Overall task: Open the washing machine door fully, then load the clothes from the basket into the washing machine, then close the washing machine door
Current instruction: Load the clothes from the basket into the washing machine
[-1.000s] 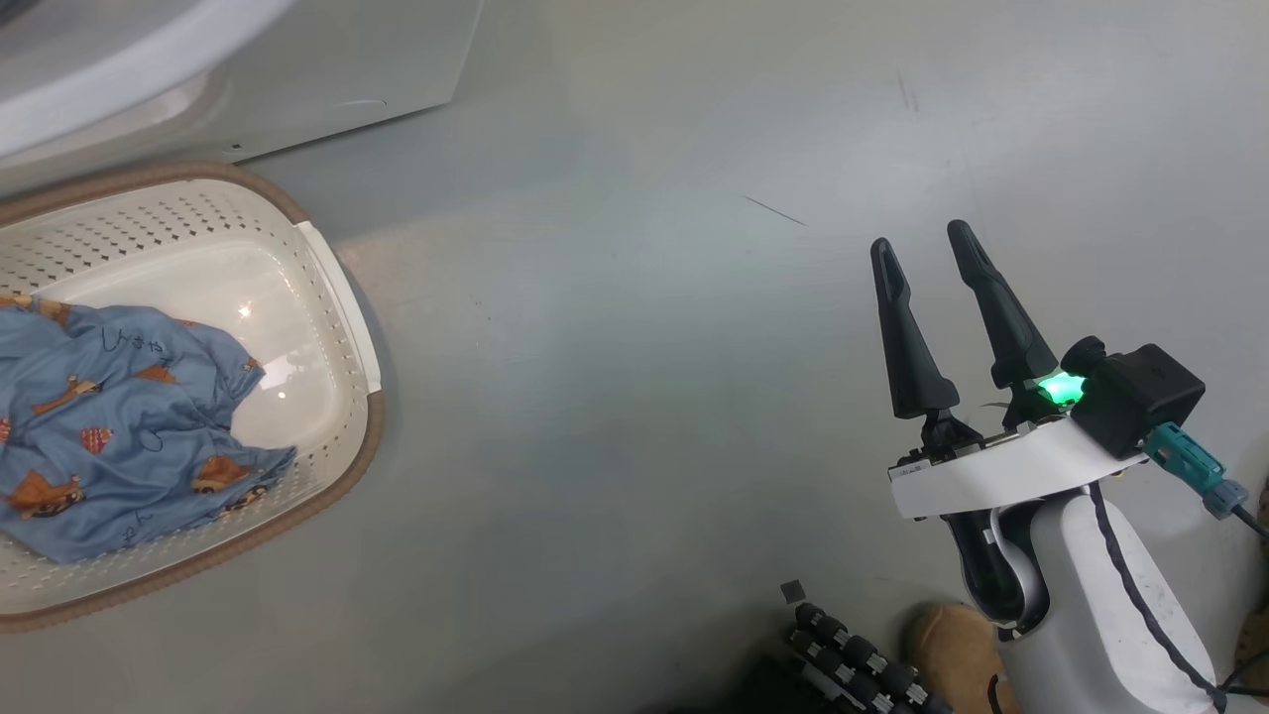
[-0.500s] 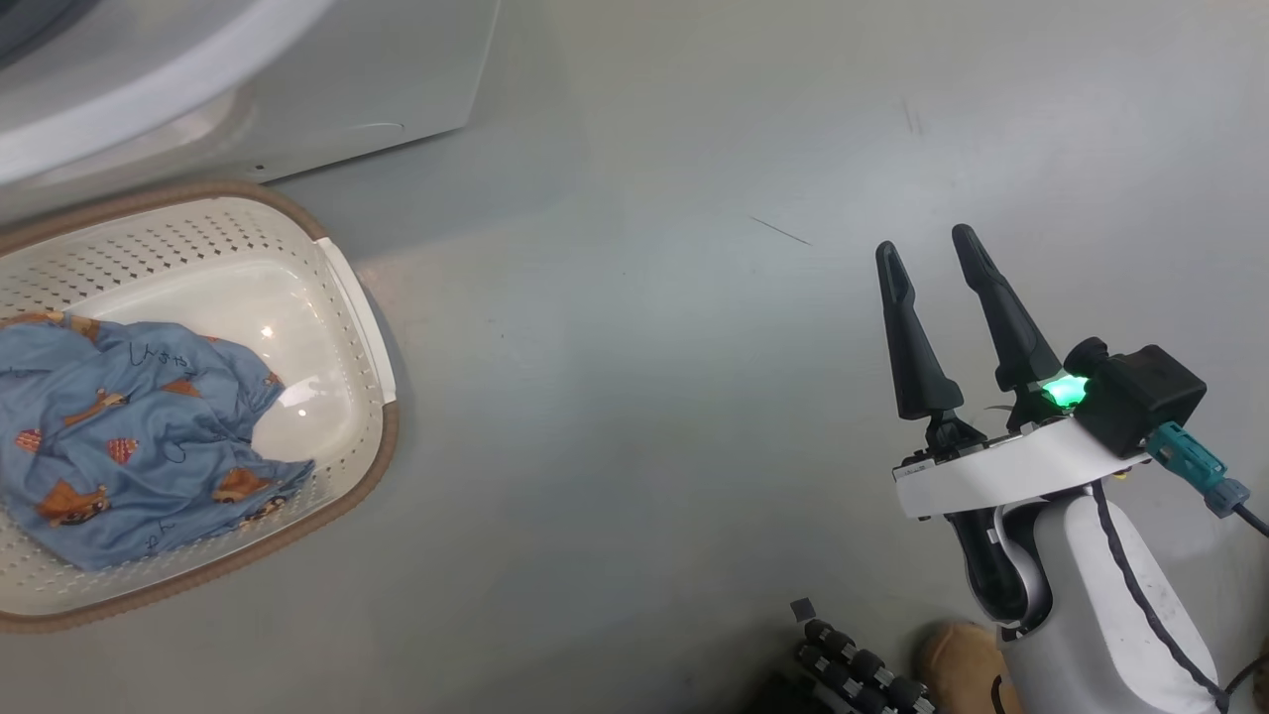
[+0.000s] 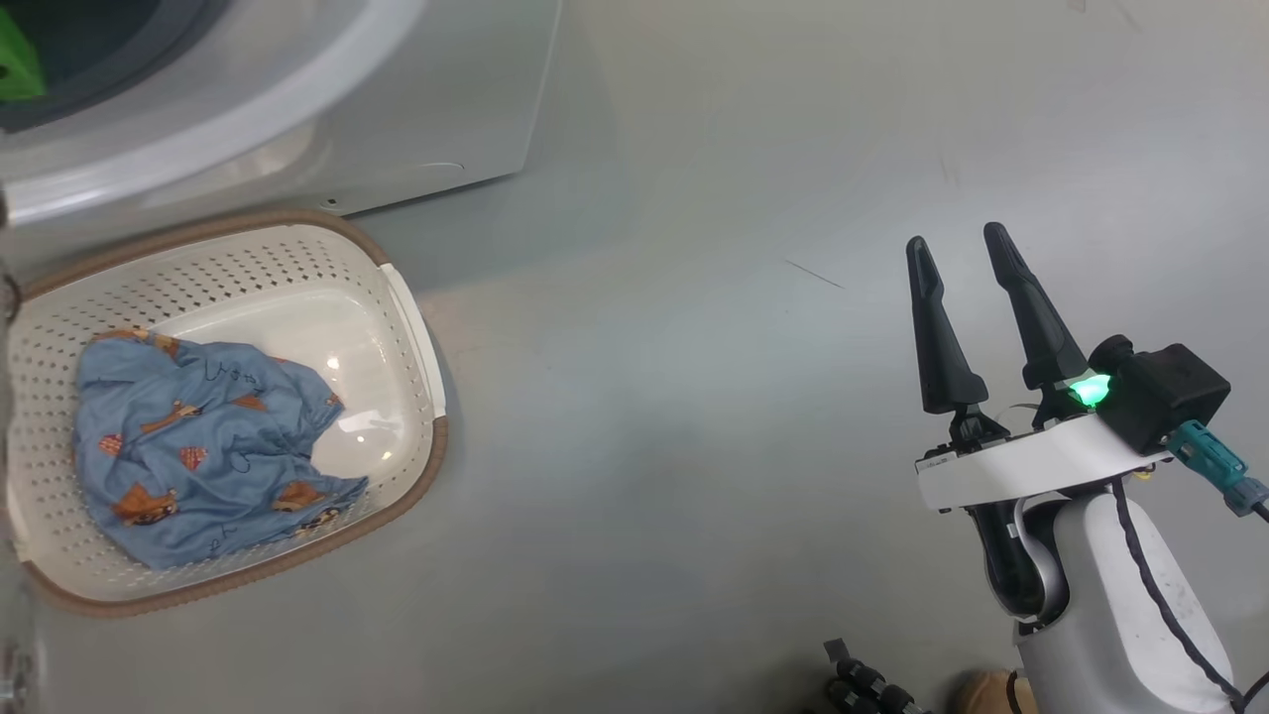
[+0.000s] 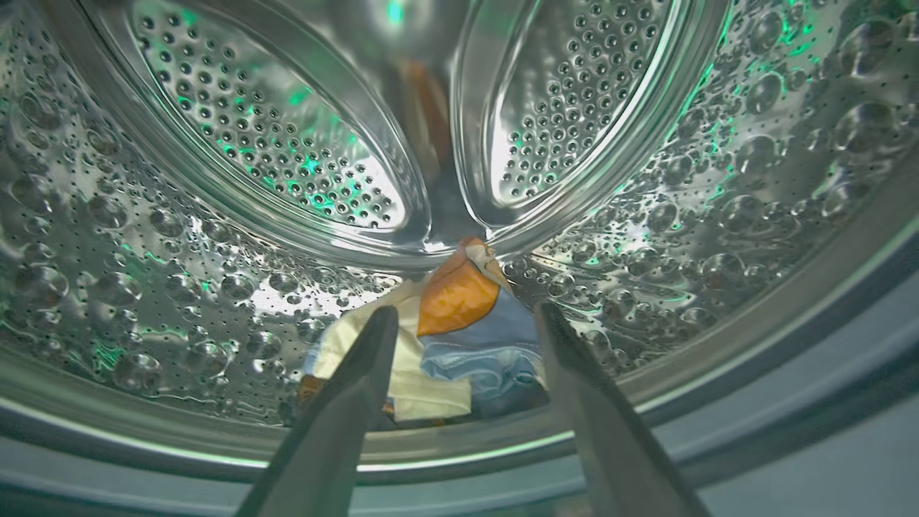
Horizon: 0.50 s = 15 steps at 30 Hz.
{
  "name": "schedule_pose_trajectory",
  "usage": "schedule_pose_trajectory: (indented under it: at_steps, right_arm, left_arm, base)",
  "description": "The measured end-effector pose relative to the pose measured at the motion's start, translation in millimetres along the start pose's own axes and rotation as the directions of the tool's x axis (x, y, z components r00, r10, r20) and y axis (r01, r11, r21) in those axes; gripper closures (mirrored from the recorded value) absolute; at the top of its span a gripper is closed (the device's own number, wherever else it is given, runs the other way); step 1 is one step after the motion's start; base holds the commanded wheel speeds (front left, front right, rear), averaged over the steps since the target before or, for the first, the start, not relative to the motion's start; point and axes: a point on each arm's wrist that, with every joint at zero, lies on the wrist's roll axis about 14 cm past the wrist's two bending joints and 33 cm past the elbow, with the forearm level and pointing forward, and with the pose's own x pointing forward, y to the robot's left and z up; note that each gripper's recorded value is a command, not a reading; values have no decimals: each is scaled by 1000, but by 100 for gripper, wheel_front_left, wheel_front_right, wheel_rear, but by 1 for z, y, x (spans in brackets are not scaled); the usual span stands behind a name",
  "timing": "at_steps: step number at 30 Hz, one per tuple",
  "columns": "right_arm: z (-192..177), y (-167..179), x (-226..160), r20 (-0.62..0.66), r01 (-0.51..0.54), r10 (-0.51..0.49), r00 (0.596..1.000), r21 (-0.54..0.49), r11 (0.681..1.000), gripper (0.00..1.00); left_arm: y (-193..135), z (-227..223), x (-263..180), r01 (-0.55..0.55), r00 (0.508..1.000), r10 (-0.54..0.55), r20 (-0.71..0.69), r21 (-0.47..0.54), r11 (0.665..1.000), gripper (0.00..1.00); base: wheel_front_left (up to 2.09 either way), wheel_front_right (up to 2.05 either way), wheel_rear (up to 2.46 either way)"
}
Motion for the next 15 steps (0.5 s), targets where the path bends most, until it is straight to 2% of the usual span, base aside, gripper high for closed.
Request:
schedule_pose_trajectory:
  at_steps: [9, 15]
  right_arm:
    - [10, 10, 5, 34, -31, 31, 999, 10, 999, 0]
    - [21, 23, 10, 72, -68, 67, 995, 17, 998, 0]
  left_arm:
    - [2, -11, -31, -43, 999, 40, -35, -75, 996, 0]
    - [-6, -24, -64, -36, 997, 29, -68, -100, 994, 0]
  base:
    - [0, 0, 0]
    - [0, 0, 0]
